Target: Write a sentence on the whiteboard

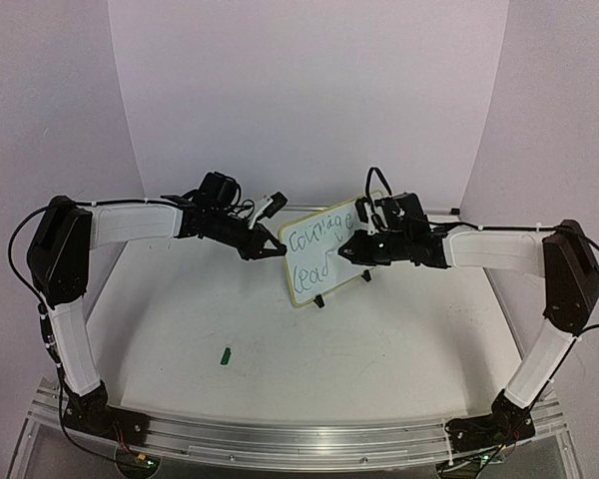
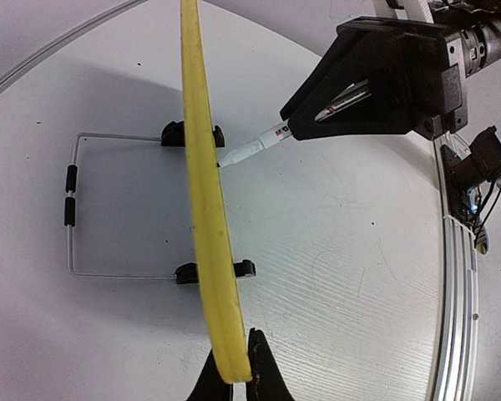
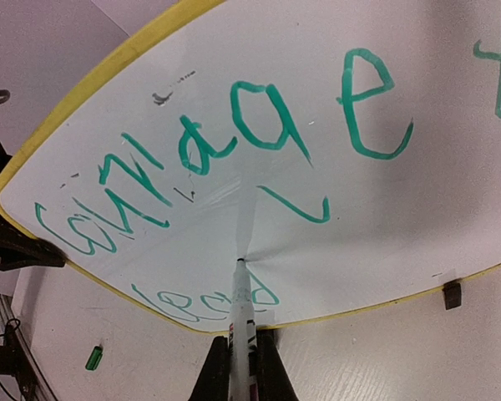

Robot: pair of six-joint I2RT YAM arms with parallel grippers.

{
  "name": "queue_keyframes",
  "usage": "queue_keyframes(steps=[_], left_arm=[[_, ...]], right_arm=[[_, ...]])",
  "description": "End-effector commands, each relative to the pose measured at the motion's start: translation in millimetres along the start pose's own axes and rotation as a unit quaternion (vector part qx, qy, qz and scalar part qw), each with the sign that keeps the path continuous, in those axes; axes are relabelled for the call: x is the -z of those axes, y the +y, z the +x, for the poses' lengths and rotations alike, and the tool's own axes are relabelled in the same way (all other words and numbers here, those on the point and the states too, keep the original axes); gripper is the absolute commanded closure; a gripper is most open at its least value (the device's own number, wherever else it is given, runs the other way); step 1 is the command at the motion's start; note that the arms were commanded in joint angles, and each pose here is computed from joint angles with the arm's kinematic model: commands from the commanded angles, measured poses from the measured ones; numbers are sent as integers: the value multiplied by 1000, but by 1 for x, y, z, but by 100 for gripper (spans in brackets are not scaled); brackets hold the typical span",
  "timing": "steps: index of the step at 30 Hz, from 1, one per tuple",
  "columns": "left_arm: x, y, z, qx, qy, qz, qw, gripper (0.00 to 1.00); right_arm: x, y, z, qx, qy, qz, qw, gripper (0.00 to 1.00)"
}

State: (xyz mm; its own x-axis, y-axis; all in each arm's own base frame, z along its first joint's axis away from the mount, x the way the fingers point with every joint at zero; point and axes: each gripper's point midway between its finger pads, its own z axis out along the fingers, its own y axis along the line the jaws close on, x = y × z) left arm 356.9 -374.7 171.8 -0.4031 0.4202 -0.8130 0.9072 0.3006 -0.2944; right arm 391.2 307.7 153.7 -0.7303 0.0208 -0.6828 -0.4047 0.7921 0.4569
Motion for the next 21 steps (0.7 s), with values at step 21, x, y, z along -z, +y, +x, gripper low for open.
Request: queue_keyframes(steps=[21], left_arm=[[-5,-12,7,10,22,22,999,100]], right_arm=[[-15,-18,15,6,17,21,1000,100]])
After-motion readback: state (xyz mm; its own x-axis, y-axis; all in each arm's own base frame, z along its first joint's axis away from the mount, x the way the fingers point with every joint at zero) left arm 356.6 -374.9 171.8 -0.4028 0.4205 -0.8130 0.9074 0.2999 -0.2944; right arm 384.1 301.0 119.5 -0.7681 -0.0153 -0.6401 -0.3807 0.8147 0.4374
